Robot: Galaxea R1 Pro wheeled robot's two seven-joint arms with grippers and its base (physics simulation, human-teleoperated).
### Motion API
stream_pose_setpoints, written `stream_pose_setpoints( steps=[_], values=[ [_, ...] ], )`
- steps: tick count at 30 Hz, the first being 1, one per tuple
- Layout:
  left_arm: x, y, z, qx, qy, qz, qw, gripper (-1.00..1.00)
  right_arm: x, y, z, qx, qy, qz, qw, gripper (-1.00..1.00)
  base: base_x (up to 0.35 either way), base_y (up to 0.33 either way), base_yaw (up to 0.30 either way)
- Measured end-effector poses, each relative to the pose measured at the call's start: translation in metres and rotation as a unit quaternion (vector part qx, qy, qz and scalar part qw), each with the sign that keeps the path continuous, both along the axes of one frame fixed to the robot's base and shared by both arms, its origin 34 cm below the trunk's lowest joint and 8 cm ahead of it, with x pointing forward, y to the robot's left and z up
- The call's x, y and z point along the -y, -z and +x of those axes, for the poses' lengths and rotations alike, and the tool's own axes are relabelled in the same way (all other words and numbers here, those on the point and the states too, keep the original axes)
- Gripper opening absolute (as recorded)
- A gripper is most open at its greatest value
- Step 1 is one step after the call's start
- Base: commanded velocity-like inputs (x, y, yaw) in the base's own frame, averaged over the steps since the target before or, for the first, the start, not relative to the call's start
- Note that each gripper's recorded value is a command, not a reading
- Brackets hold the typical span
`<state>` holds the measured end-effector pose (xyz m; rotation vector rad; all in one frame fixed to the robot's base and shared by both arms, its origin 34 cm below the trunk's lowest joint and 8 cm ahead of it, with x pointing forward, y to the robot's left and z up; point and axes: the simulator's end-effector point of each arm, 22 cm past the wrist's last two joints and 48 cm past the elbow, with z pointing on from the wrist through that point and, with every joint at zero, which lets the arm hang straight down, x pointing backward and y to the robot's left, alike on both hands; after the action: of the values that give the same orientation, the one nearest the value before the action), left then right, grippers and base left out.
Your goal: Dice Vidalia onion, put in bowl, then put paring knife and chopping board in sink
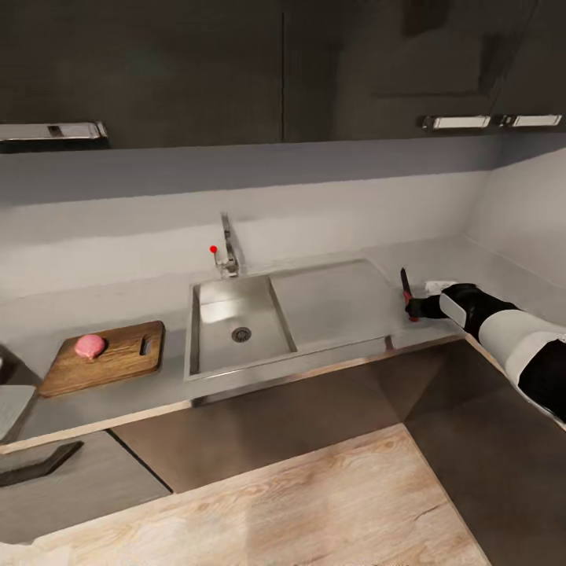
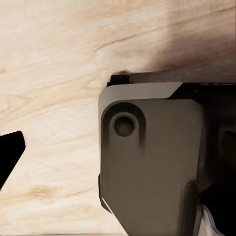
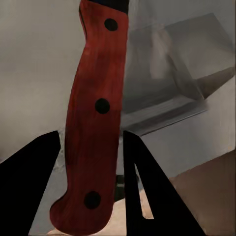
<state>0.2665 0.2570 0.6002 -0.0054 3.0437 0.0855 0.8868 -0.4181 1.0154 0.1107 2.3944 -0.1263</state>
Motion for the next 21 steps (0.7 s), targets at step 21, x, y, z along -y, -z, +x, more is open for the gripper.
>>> stream_pose_setpoints(
  steps=[21],
  values=[
    [0.000,-0.002,0.006,0.007,0.000,0.000,1.0000,1.00,0.010,-0.012,-0.003,0.007,0.007,-0.003,1.0000,-1.00,-0.165,0.265,0.231]
  ],
)
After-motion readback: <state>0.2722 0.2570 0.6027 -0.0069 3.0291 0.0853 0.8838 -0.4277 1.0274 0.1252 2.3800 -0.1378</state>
